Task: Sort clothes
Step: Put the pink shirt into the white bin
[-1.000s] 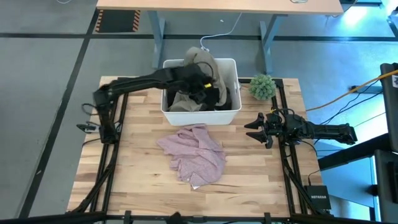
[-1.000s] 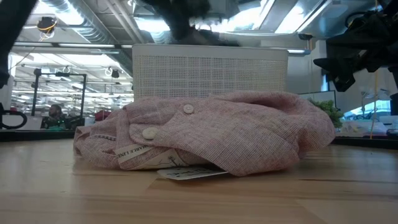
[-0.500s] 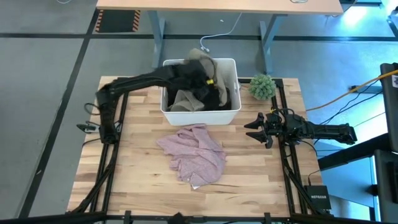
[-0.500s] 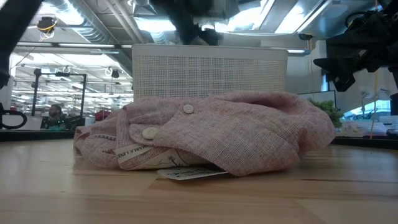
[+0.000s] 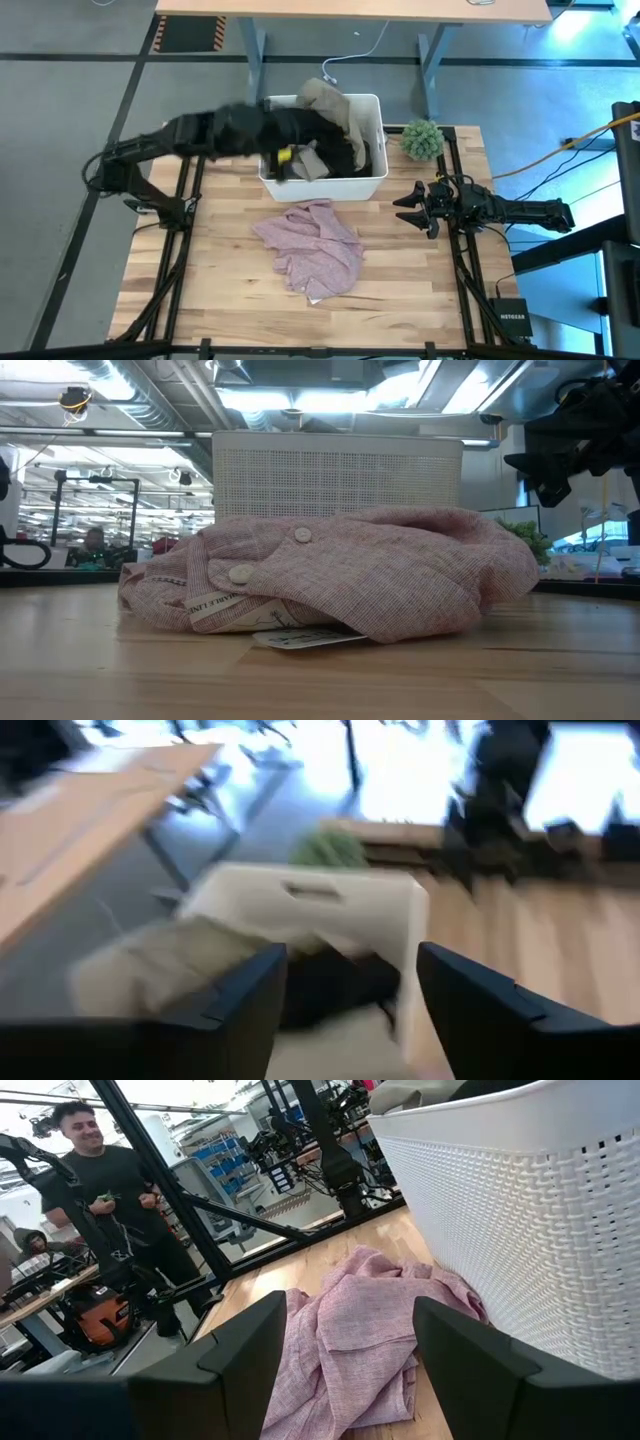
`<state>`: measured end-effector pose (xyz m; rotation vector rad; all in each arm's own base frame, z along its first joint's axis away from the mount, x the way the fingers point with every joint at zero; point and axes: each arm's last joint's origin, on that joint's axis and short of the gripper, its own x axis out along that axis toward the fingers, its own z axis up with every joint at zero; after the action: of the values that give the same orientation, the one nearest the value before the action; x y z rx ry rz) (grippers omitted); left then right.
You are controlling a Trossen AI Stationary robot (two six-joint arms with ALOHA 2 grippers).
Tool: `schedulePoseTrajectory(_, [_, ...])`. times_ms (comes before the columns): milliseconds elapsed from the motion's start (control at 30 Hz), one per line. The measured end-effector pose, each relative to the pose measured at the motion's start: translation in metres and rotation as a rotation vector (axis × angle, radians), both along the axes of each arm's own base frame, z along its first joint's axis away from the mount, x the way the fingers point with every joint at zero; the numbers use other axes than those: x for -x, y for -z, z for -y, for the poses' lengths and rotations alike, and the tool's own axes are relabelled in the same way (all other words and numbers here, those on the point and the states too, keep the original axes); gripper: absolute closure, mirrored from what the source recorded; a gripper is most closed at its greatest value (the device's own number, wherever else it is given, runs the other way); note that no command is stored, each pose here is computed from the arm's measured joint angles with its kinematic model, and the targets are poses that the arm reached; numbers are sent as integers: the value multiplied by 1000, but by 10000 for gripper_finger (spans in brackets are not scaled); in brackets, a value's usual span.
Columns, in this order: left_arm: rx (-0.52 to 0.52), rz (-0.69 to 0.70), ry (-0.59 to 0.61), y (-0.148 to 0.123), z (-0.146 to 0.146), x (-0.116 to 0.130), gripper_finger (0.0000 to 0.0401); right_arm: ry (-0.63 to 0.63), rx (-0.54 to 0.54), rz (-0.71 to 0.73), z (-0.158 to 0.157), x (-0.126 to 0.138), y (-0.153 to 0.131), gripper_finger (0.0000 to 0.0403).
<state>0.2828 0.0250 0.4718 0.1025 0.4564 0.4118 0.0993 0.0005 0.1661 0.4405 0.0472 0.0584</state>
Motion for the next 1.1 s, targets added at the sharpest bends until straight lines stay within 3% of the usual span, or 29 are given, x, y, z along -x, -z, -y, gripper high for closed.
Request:
schedulePoseTrajectory(167, [-54,-177,204,14,51,9,180,0,0,1,0,0,0,166])
schedulePoseTrajectory(333, [-64,-292,356,49,98,14,180,0,0,0,0,0,0,166])
schedulePoseTrajectory(500, [-44,-323,398,91,139,24,180,0,0,0,0,0,0,166])
schedulePoseTrajectory(600, [-22,-381,427,130,161,30,180,0,0,0,0,0,0,166])
schedulePoseTrajectory(900, [33,-406,378,228,171,35,180,0,0,0,0,0,0,166])
schedulePoseTrajectory(1100, [48,-367,369,243,156,21,180,0,0,0,0,0,0,166])
